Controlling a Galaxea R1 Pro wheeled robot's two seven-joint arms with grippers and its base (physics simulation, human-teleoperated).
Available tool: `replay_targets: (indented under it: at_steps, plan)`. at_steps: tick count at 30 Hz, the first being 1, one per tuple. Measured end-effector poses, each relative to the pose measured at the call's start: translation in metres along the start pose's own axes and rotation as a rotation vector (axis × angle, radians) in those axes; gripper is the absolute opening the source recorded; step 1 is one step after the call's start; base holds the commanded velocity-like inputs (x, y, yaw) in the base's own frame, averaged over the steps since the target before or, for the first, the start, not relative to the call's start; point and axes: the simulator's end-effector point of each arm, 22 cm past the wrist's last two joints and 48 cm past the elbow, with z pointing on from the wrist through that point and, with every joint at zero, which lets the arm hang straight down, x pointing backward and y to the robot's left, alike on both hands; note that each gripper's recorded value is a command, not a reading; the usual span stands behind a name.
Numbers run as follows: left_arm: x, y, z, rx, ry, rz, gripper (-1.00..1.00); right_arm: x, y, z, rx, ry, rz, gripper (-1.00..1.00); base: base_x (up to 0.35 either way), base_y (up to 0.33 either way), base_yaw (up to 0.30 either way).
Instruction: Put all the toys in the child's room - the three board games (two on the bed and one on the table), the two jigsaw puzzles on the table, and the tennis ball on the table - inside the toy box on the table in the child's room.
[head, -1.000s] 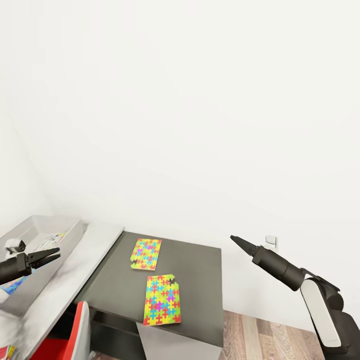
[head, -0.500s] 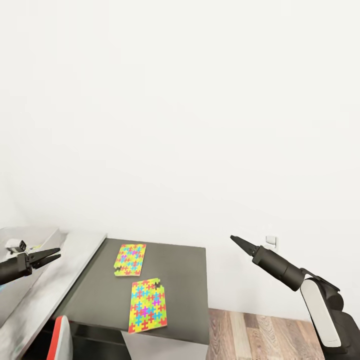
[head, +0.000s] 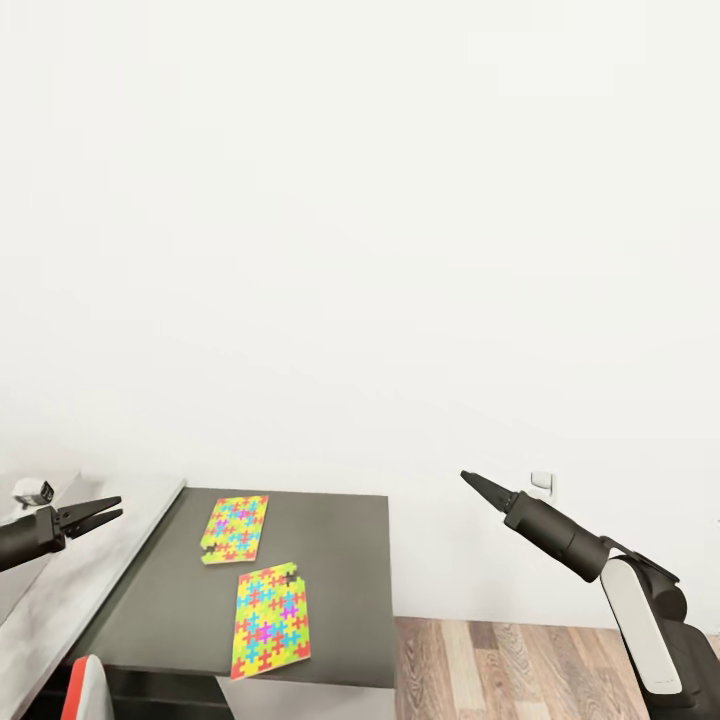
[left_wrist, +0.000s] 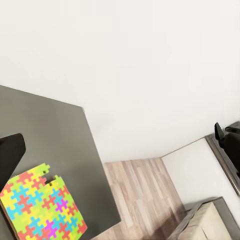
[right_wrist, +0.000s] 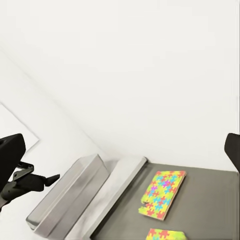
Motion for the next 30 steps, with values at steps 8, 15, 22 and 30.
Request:
replay_targets:
  at_steps: [8, 15, 22, 30]
  plan:
    - [0.001, 0.001, 0.000, -0.001, 0.002, -0.001, 1.00, 0.002, -0.004, 0.000, 0.009, 0.003, 0.010, 1.00, 0.032, -0.139, -0.062]
    - [0.002, 0.003, 0.001, -0.003, 0.005, -0.005, 1.00, 0.006, -0.011, 0.000, 0.027, 0.006, 0.014, 1.00, 0.122, -0.016, -0.069]
    - [0.002, 0.003, 0.002, -0.004, 0.007, -0.006, 1.00, 0.012, -0.021, -0.001, 0.046, 0.013, 0.036, 1.00, 0.029, -0.020, -0.007]
    - [0.002, 0.003, 0.002, -0.004, 0.006, -0.006, 1.00, 0.013, -0.022, -0.002, 0.047, 0.013, 0.042, 1.00, 0.003, -0.034, -0.001]
